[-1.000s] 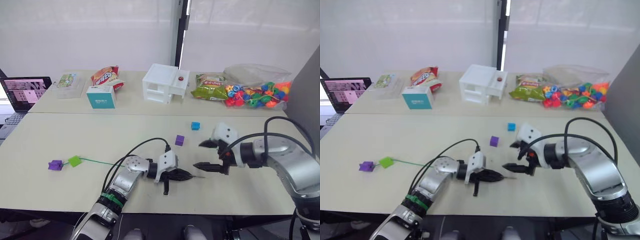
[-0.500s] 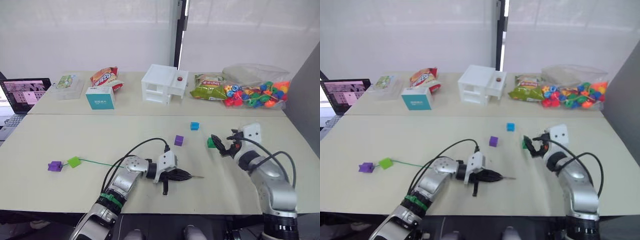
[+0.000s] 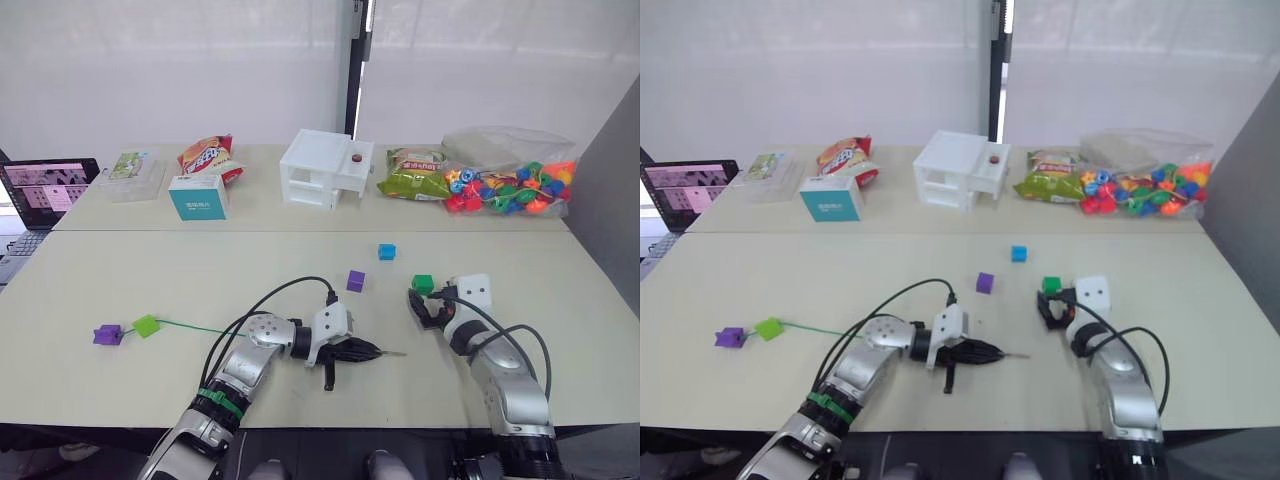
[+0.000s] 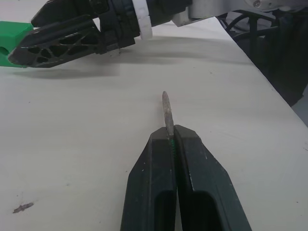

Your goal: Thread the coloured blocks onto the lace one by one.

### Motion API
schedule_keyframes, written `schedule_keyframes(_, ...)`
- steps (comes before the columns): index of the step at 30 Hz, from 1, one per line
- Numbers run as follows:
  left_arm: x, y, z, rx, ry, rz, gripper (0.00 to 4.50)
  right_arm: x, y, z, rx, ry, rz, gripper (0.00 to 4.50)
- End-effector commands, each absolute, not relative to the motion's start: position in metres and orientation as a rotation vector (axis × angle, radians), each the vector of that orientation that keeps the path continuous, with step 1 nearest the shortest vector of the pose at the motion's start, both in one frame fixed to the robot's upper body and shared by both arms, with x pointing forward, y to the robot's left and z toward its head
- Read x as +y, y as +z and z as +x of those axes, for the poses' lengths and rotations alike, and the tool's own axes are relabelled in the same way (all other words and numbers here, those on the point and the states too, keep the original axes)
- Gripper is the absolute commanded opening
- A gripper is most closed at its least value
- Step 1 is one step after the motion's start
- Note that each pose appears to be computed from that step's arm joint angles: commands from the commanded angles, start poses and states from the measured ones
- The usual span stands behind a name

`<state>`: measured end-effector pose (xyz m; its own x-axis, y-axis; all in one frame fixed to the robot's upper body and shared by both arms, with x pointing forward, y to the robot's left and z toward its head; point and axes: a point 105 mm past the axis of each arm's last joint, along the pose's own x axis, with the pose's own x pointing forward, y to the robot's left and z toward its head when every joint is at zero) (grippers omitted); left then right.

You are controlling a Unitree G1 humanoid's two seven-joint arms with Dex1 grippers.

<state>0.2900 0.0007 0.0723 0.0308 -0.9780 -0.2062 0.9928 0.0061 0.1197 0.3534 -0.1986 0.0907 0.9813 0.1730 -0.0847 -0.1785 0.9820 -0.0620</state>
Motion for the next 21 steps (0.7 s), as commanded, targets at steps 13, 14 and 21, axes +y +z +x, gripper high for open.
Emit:
schedule_keyframes(13,0.003,0.074,0.288,0.067,-1.53,0.25,0.0,-0.207,0.092,0.375,0.048,0.136,-0.002,1.24)
schedule_keyframes(14,0.003,0.074,0.288,0.067,-1.53,0.249,0.0,-0.207,0.093,0.374,0.047,0.138,-0.001,1.17)
schedule_keyframes(21,0.0,0.072,0.287,0.067,-1.521,0.22,0.0,-0.21,0.107,0.347,0.027,0.169,-0.008,1.18)
